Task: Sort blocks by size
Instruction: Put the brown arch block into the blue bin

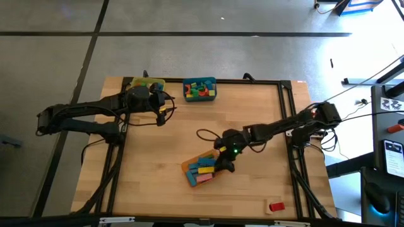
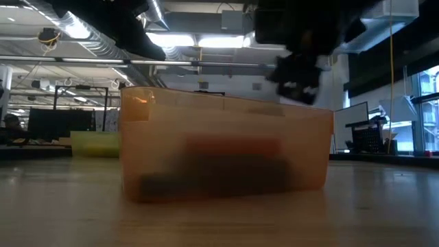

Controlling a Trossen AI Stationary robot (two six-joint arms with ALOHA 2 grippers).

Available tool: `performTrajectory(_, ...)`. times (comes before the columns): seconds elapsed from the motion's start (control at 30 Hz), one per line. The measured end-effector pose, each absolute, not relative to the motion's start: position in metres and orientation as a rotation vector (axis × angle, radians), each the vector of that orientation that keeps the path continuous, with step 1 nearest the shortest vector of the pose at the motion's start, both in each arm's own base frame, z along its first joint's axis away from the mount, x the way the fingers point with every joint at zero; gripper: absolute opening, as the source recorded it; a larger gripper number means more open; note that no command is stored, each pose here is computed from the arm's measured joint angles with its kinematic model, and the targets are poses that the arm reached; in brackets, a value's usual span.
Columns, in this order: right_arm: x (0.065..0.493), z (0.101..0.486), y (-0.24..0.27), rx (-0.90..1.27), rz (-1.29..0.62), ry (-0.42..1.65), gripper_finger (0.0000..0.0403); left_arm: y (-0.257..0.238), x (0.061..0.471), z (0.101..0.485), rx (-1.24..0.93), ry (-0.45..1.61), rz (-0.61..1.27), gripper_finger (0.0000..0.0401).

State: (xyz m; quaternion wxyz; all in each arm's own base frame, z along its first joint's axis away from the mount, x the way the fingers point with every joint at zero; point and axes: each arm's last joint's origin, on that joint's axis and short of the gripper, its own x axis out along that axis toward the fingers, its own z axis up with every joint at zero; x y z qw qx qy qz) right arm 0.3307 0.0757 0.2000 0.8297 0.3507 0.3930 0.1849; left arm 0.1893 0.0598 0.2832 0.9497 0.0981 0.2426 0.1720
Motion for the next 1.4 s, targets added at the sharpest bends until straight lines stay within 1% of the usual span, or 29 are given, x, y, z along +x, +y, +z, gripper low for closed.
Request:
performTrajectory(0.17,0.310,0.215,0.079,0.851,0.328,0.959,0.0213,0.060,0.189,0.283,0.200,0.494,0.350,0.0196)
performTrajectory(0.33,0.292,0.214,0.084,1.019,0.198,1.150,0.0213,0.060,0.189,0.283,0.198,0.492,0.351,0.0196)
performTrajectory(0.5,0.276,0.209,0.103,1.177,0.086,1.350,0.0213,0.060,0.189,0.283,0.194,0.492,0.352,0.0196)
performTrajectory(0.57,0.271,0.207,0.112,1.223,-0.010,1.389,0.0214,0.060,0.189,0.283,0.175,0.493,0.355,0.0196)
performTrajectory(0.67,0.263,0.207,0.129,1.386,-0.184,1.445,0.0214,0.059,0.188,0.280,0.165,0.522,0.353,0.0196)
performTrajectory(0.77,0.254,0.208,0.149,1.520,-0.284,1.513,0.0214,0.059,0.187,0.280,0.170,0.531,0.350,0.0196)
performTrajectory(0.9,0.235,0.208,0.180,1.645,-0.460,1.565,0.0214,0.059,0.187,0.279,0.169,0.536,0.350,0.0196)
performTrajectory(0.97,0.222,0.208,0.194,1.668,-0.540,1.610,0.0214,0.059,0.187,0.279,0.169,0.537,0.350,0.0196)
performTrajectory(1.1,0.197,0.205,0.213,1.645,-0.693,1.690,0.0214,0.059,0.187,0.279,0.168,0.540,0.349,0.0196)
performTrajectory(1.23,0.184,0.203,0.220,1.591,-0.734,1.723,0.0214,0.059,0.188,0.280,0.159,0.528,0.353,0.0196)
performTrajectory(1.4,0.178,0.192,0.216,1.549,-0.794,1.679,0.0214,0.059,0.188,0.280,0.165,0.522,0.353,0.0196)
